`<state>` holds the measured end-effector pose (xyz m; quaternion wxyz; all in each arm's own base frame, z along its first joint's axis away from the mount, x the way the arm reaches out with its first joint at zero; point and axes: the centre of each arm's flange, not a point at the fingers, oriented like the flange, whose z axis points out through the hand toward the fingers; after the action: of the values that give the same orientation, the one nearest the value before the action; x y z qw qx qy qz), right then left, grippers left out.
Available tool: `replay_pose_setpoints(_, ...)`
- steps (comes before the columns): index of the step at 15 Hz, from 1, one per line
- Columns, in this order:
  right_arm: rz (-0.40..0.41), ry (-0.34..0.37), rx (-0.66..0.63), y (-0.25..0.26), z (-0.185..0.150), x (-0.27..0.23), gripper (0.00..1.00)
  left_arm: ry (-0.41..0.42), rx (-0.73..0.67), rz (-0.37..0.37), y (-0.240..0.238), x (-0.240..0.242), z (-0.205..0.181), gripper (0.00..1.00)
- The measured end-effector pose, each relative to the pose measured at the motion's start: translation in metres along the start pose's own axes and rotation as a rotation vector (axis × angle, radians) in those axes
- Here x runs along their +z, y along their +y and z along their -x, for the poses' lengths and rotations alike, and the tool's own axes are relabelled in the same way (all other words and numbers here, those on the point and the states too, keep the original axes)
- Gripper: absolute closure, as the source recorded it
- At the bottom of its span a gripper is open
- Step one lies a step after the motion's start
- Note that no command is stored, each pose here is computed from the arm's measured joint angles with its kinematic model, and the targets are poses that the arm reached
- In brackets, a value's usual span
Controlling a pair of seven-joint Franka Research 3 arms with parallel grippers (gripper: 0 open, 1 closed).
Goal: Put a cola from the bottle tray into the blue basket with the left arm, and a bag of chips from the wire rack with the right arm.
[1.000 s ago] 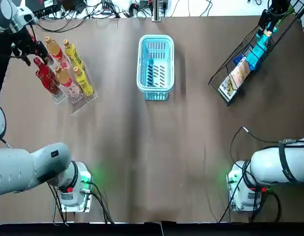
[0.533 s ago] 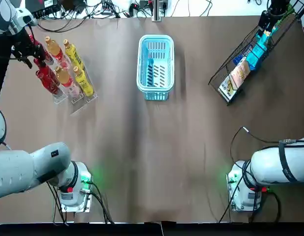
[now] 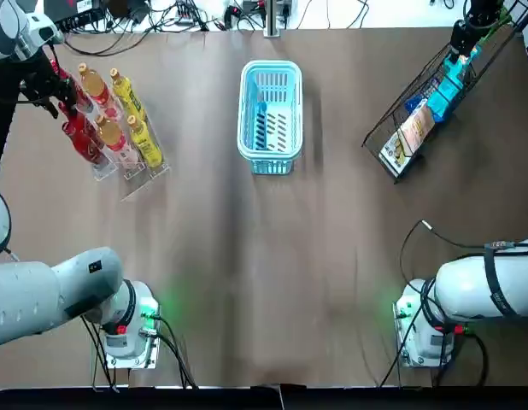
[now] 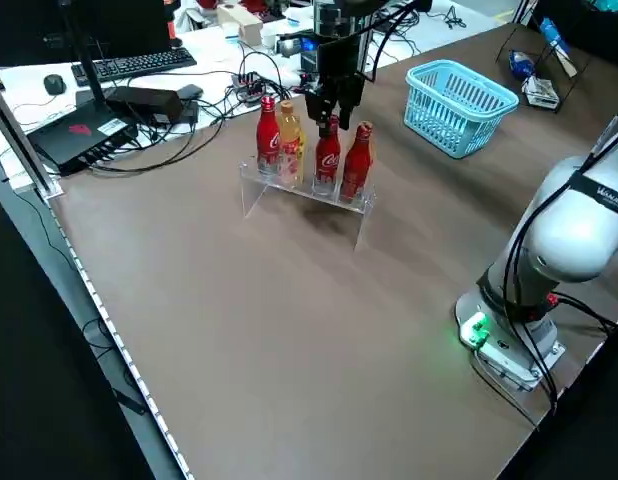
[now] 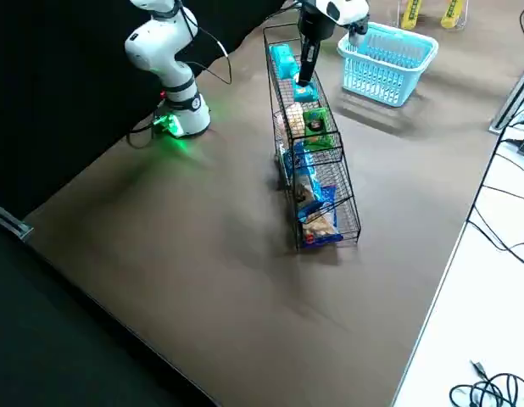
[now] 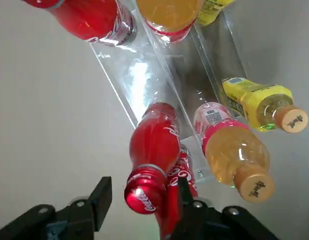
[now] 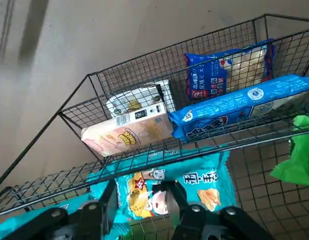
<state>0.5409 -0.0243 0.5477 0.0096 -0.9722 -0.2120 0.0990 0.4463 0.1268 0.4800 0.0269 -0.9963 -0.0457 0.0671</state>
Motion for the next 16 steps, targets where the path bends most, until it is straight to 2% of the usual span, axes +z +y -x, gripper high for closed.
replay_pose_setpoints(3,-0.004,-0.004,-0.004,-0.003,-0.001,0.001,0.79,-0.001,0.000,0.000,0.000,0.001,0.000,0.46)
replay_pose_setpoints(4,-0.004,-0.004,-0.005,-0.003,-0.001,0.002,0.79,-0.001,0.000,0.000,0.000,0.001,0.000,0.46)
replay_pose_setpoints(6,-0.006,-0.007,-0.006,-0.003,-0.001,0.002,0.92,-0.001,0.000,0.000,0.000,0.001,0.000,0.52)
replay_pose_setpoints(10,-0.006,-0.008,-0.007,-0.004,-0.001,0.001,0.95,-0.002,0.000,0.000,0.000,0.002,0.000,0.58)
replay_pose_setpoints(12,-0.003,-0.004,-0.011,-0.006,-0.002,-0.002,0.95,-0.002,0.000,0.000,0.000,0.002,0.000,0.67)
replay_pose_setpoints(16,0.011,0.021,-0.014,-0.009,0.001,-0.027,0.95,-0.002,0.001,0.000,0.001,0.002,0.000,0.70)
